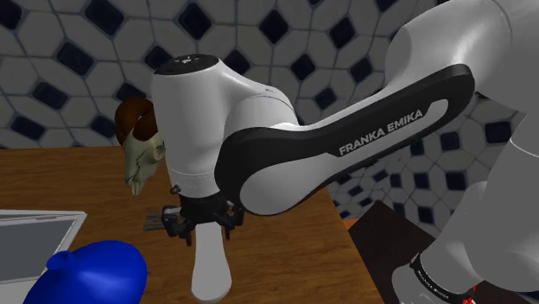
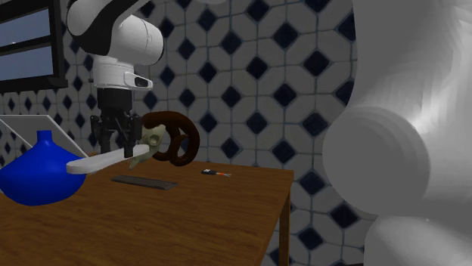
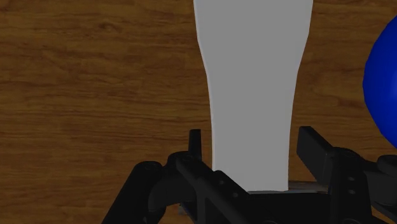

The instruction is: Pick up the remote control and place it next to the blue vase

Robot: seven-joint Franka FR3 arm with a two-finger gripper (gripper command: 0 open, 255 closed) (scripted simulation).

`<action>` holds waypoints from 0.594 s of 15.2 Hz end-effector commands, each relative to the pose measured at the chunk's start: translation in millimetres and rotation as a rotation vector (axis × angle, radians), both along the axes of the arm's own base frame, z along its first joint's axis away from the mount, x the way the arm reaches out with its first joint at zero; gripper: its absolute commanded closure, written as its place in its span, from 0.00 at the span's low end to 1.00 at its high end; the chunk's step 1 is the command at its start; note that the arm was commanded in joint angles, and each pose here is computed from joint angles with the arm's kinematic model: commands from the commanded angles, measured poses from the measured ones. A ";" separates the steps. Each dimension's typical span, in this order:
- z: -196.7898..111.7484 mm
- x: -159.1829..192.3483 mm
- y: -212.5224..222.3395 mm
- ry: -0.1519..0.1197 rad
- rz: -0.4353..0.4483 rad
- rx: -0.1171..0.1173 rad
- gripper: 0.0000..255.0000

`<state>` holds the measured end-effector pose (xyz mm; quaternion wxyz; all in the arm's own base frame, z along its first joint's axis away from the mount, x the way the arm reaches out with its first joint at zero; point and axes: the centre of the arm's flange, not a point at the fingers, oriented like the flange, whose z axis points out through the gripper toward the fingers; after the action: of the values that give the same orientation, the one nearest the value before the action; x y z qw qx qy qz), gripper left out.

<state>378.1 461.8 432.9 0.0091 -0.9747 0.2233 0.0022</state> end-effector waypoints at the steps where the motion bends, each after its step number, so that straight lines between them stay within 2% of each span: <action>1: -10.5 0.0 0.6 0.000 0.000 0.000 1.00; 9: -52.8 0.0 0.6 0.000 0.000 0.000 1.00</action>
<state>378.4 462.3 385.8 0.0091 -0.9747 0.2233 0.0023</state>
